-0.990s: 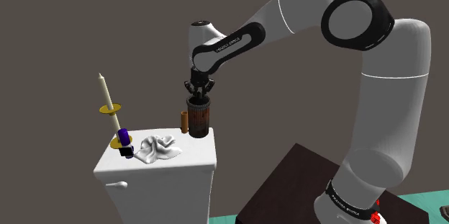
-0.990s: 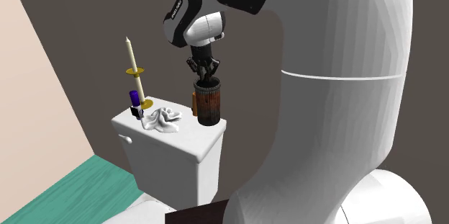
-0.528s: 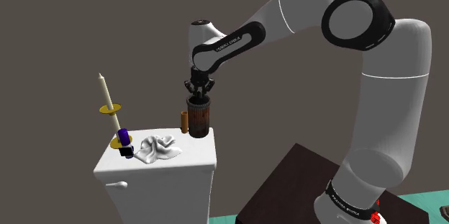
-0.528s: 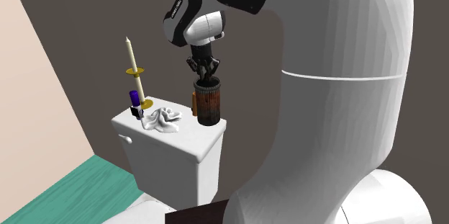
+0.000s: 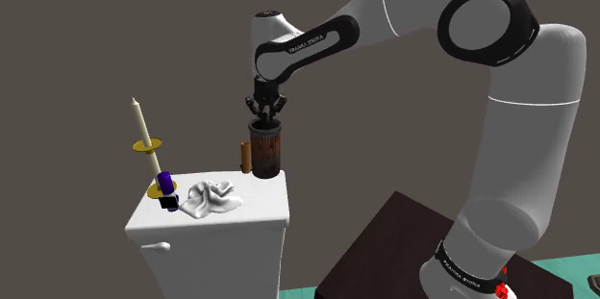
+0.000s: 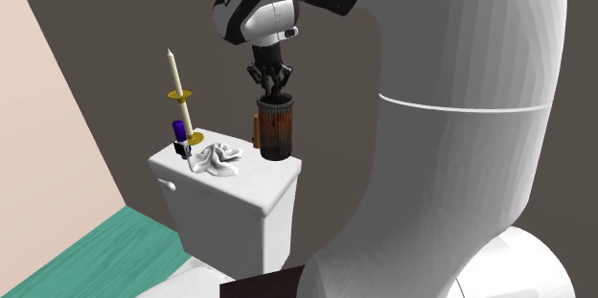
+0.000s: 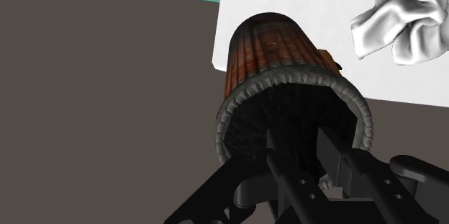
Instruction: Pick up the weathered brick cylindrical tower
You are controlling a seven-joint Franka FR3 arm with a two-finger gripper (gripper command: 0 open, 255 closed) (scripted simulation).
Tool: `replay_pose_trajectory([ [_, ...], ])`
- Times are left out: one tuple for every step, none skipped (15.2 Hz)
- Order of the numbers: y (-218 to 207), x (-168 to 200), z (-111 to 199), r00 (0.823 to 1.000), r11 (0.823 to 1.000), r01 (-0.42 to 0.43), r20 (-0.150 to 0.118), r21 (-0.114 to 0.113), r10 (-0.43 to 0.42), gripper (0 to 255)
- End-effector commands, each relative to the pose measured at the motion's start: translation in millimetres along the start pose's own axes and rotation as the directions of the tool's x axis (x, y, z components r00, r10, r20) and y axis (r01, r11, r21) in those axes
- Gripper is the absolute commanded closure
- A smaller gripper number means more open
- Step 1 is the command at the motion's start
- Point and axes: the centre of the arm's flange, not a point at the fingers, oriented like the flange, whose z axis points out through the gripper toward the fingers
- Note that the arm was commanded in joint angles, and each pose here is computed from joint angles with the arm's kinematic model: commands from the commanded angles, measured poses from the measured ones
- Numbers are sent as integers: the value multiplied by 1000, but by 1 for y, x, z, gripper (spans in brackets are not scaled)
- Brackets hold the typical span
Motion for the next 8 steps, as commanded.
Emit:
replay_pose_trajectory([
  [1, 2, -12, 1000, 1000, 0, -1, 1, 0, 255],
  [1, 3, -17, 1000, 1000, 0, -1, 1, 0, 255],
  [1, 4, -22, 1000, 1000, 0, -1, 1, 0, 255],
  [1, 5, -27, 1000, 1000, 0, -1, 1, 0, 255],
  [1, 6, -33, 1000, 1000, 0, -1, 1, 0, 255],
  [1, 7, -38, 1000, 1000, 0, -1, 1, 0, 255],
  [1, 8, -39, 1000, 1000, 0, -1, 1, 0, 255],
  [1, 8, -39, 1000, 1000, 0, -1, 1, 0, 255],
])
